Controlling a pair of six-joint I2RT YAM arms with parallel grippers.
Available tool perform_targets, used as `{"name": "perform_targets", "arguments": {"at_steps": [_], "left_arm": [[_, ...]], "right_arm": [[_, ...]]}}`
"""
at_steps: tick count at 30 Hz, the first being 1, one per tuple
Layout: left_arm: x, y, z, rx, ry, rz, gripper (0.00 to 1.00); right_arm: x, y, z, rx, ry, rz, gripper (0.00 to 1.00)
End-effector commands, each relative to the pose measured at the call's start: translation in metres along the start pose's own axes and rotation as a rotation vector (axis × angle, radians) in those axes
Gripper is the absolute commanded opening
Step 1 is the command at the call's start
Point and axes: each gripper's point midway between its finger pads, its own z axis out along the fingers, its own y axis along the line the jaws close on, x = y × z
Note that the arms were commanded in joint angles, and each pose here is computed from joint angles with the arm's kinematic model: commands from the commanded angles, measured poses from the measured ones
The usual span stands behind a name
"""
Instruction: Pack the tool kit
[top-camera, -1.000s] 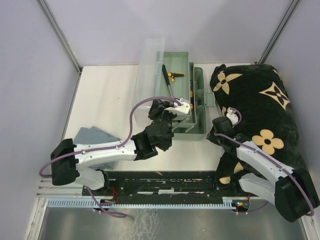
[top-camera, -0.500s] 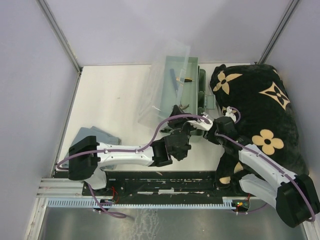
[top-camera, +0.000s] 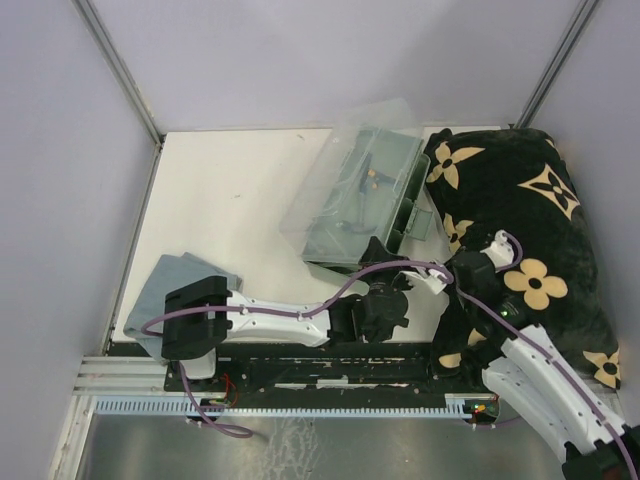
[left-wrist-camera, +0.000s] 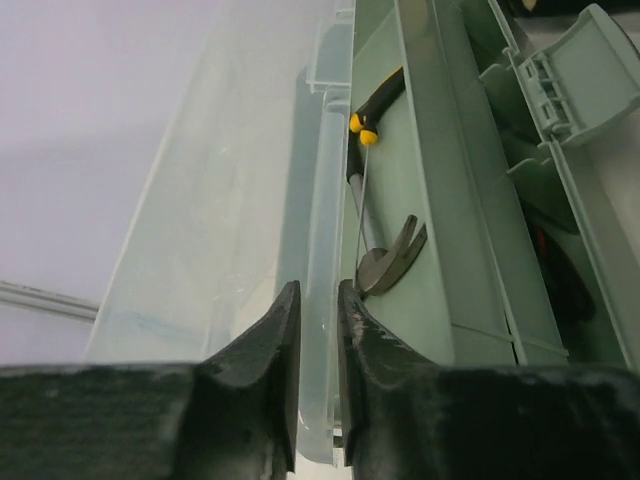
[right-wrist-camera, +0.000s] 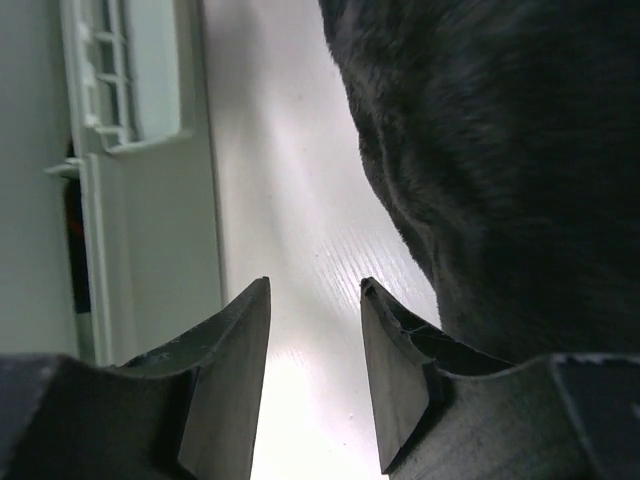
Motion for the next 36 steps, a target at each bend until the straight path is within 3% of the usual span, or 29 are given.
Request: {"name": "perform_targets", "arguments": {"at_steps": [1,3,5,7,8,10,11,14,16,18,21,23,30,36], "left_arm": [[-0.018,0.016,-0.007,-0.044,0.048,-0.22,0.36],[-0.029,0.017,-0.015,-0.009,0.03,-0.256,0.55],[-0.042,0.026,-0.023,0.036,0.004,-0.322,0.67],[-0.057,0.028,-0.032,0.146,-0.029,-0.431,0.68],[-0.071,0.022,-0.041,0.28,-0.061,-0.516,0.69],[-0.095,0.044,-0.066,0.493,-0.174,-0.679,0.76],[-0.098,0.057,-0.072,0.522,-0.202,-0.738,0.8],[-0.077,0.108,-0.067,0.486,-0.221,-0.905,0.89],[-0.042,0.131,-0.045,0.442,-0.184,-0.984,0.94],[0.005,0.145,-0.018,0.372,-0.107,-1.049,0.98],[0.053,0.156,0.011,0.354,-0.048,-1.098,0.99],[0.068,0.149,0.027,0.466,-0.017,-1.106,0.99],[0.13,0.137,0.087,0.535,0.13,-1.36,0.99],[0.133,0.105,0.093,0.673,0.084,-1.459,0.99]], "right_arm": [[-0.029,-0.006,-0.024,0.003,-0.11,0.043,0.5],[-0.032,-0.006,-0.03,-0.009,-0.119,0.045,0.52],[-0.034,-0.003,-0.034,-0.031,-0.117,0.039,0.55],[-0.033,0.001,-0.034,-0.046,-0.106,0.028,0.57],[-0.032,0.004,-0.034,-0.052,-0.098,0.024,0.59],[-0.029,0.009,-0.033,-0.069,-0.075,0.01,0.63],[-0.028,0.012,-0.033,-0.08,-0.066,0.006,0.64],[-0.025,0.028,-0.034,-0.149,-0.034,-0.007,0.71],[-0.021,0.044,-0.036,-0.236,-0.014,-0.021,0.83],[-0.018,0.059,-0.038,-0.319,0.003,-0.042,0.88],[-0.013,0.08,-0.044,-0.435,0.033,-0.052,0.93],[-0.011,0.092,-0.049,-0.493,0.055,-0.055,1.0],[-0.024,0.113,-0.077,-0.606,0.05,-0.039,0.99],[-0.048,0.133,-0.083,-0.597,0.034,-0.005,0.99]]}}
